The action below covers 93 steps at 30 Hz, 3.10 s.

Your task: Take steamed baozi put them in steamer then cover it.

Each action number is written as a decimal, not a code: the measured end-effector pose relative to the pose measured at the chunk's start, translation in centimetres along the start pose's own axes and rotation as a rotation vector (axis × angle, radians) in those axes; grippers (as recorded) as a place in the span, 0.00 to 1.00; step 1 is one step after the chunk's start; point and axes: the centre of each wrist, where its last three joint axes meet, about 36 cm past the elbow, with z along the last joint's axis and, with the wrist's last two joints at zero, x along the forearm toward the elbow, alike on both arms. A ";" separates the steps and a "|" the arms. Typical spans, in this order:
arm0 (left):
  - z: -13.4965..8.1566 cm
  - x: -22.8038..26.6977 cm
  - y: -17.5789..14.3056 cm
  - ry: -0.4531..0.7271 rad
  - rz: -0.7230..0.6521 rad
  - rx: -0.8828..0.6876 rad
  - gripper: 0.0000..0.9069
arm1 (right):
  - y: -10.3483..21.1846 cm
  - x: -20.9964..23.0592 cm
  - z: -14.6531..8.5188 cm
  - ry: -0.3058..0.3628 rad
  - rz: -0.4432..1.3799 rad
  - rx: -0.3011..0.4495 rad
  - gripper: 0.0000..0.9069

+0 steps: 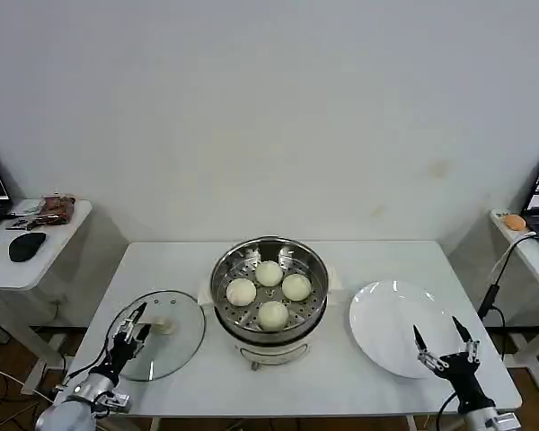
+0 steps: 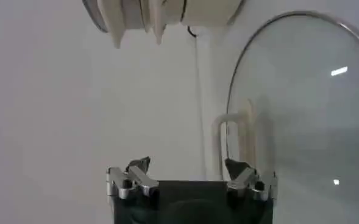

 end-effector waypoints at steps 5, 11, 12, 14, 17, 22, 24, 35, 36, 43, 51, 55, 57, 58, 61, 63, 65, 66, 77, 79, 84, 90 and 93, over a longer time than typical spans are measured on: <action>-0.1 -0.5 -0.1 -0.001 0.000 0.003 0.70 | 0.1 0.3 0.3 0.005 0.000 0.004 1.00; -0.4 -1.1 -0.4 -0.004 0.004 0.004 0.62 | 0.2 0.6 0.5 0.011 0.001 0.004 1.00; -0.4 -1.2 -0.4 -0.004 0.007 0.005 0.59 | 0.3 0.7 0.6 0.011 0.000 0.004 1.00; -0.4 -1.3 -0.6 -0.003 0.010 0.007 0.53 | 0.3 0.7 0.6 0.011 0.000 0.004 1.00; -0.4 -1.3 -0.7 -0.001 0.014 0.009 0.46 | 0.3 0.7 0.5 0.009 0.000 0.004 1.00; -0.3 -1.4 -1.0 0.004 0.018 0.011 0.31 | 0.4 0.7 0.4 0.006 0.000 0.004 1.00; -0.3 -1.4 -1.1 0.006 0.018 0.014 0.27 | 0.4 0.8 0.4 0.006 0.000 0.005 1.00; -0.8 -1.5 -1.8 0.004 0.019 0.032 0.08 | -0.2 1.3 0.1 0.000 0.009 0.018 1.00; -0.9 -1.5 -1.9 0.004 0.017 0.035 0.07 | -0.3 1.3 0.1 0.000 0.009 0.020 1.00; -1.3 -1.3 -1.9 0.012 -0.010 0.053 0.00 | -0.6 1.3 -0.3 -0.008 0.008 0.028 1.00; -0.9 -1.1 -0.6 0.033 -0.054 0.064 0.00 | -0.4 1.3 -0.6 -0.013 0.003 0.026 1.00; -0.4 -1.4 0.8 0.046 -0.084 0.062 0.00 | -0.3 1.3 -0.8 -0.016 0.000 0.027 1.00; -0.2 -1.6 1.5 0.051 -0.097 0.060 0.00 | -0.4 1.4 -0.9 -0.016 -0.001 0.029 1.00; 0.0 -1.7 1.9 0.054 -0.104 0.058 0.00 | -0.4 1.4 -0.9 -0.015 -0.002 0.030 1.00; 0.3 -1.9 3.1 0.061 -0.122 0.054 0.00 | -0.4 1.4 -1.1 -0.021 -0.003 0.031 1.00; 0.5 -2.1 4.0 0.065 -0.132 0.049 0.00 | -0.4 1.3 -1.3 -0.024 -0.005 0.032 1.00; 0.8 -2.4 4.9 0.068 -0.143 0.042 0.00 | -0.4 1.3 -1.4 -0.027 -0.006 0.032 1.00; 0.9 -2.6 5.5 0.069 -0.148 0.038 0.00 | -0.4 1.3 -1.5 -0.028 -0.006 0.032 1.00; 2.1 -3.5 10.1 0.082 -0.150 -0.005 0.00 | -0.5 1.6 -1.9 -0.032 -0.009 0.040 1.00; 2.1 -3.6 11.0 0.086 -0.147 -0.013 0.00 | -0.5 1.7 -2.0 -0.033 -0.010 0.040 1.00; 1.9 -4.1 12.8 0.094 -0.152 -0.022 0.00 | -0.4 1.8 -2.2 -0.033 -0.013 0.043 1.00; 1.0 -4.5 14.7 0.103 -0.149 -0.026 0.00 | -0.5 1.8 -2.4 -0.036 -0.014 0.048 1.00; 0.1 -4.7 15.6 0.104 -0.151 -0.029 0.00 | -0.5 1.9 -2.4 -0.035 -0.015 0.049 1.00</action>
